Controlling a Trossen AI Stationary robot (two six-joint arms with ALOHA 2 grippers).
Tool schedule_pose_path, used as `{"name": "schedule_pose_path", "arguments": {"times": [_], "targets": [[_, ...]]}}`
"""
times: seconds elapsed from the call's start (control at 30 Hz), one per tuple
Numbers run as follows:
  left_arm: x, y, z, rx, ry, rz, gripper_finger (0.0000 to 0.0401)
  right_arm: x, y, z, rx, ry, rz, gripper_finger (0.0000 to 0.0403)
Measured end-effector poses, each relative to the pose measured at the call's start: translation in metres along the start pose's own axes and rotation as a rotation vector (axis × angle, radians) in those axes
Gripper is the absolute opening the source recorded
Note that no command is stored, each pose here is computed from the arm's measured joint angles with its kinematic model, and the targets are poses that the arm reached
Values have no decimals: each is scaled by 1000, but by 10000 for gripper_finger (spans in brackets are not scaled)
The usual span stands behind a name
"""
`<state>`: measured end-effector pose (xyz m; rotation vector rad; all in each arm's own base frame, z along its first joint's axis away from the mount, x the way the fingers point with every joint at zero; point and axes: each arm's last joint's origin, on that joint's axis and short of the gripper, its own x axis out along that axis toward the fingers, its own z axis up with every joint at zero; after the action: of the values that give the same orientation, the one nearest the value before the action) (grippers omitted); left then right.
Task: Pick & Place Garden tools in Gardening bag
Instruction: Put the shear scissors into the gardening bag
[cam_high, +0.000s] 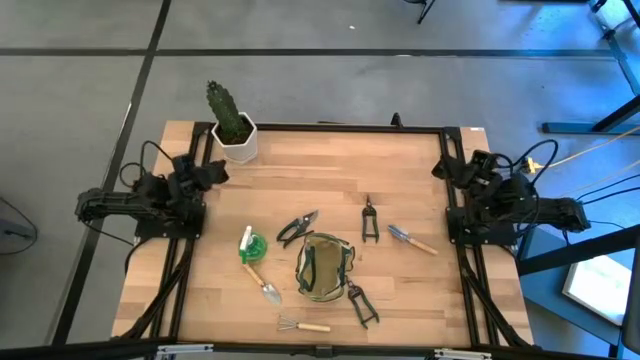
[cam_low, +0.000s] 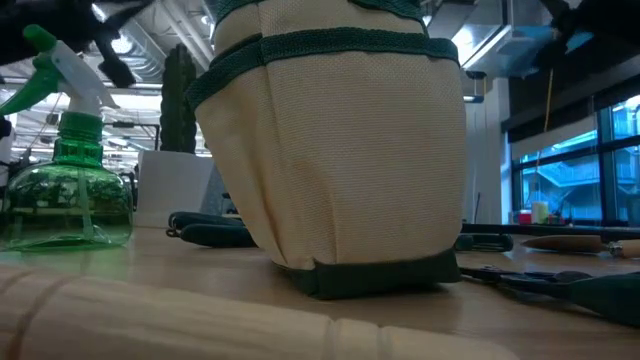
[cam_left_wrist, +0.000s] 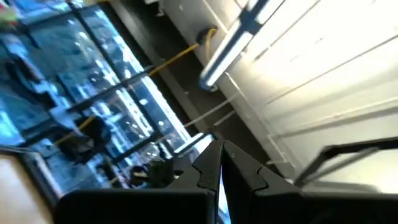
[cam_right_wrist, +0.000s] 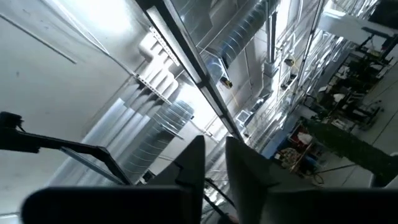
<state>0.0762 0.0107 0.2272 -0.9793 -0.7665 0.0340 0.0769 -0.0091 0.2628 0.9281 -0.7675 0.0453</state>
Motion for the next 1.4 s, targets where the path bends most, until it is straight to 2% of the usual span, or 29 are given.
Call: {"name": "schedule_pose_path", "arguments": {"times": [0.1, 0.23, 0.37, 0.53, 0.63, 0.73, 0.87, 0.97, 1.07, 1.2, 1.3, 1.4], "targets": [[4, -14, 7, 3, 5, -62, 8, 18, 12, 4, -47, 12, -14, 121], [16, -34, 16, 94, 21, -104, 8, 47, 25, 4, -88, 61, -69, 171], [39, -55, 20, 167, 115, -55, 8, 77, 33, 0, -121, 148, -159, 196], [77, -67, 6, 324, 440, 79, 12, 103, 35, -9, -175, 327, -370, 202], [100, -68, -6, 408, 632, 193, 26, 111, 37, -9, -183, 424, -521, 202], [119, -67, -15, 493, 789, 351, 48, 115, 41, -7, -172, 494, -669, 202], [135, -50, -27, 581, 1006, 645, 87, 110, 43, -4, -135, 561, -837, 202], [141, -28, -36, 551, 1154, 818, 124, 103, 41, -3, -118, 604, -907, 202], [148, -6, -51, 530, 1250, 876, 162, 98, 41, -3, -120, 645, -935, 202], [157, 18, -71, 617, 1341, 841, 195, 95, 41, -3, -124, 710, -931, 202], [161, 35, -88, 621, 1370, 851, 202, 93, 41, -3, -127, 752, -919, 202], [157, 52, -105, 629, 1457, 911, 196, 92, 42, -3, -128, 776, -909, 202]]}}
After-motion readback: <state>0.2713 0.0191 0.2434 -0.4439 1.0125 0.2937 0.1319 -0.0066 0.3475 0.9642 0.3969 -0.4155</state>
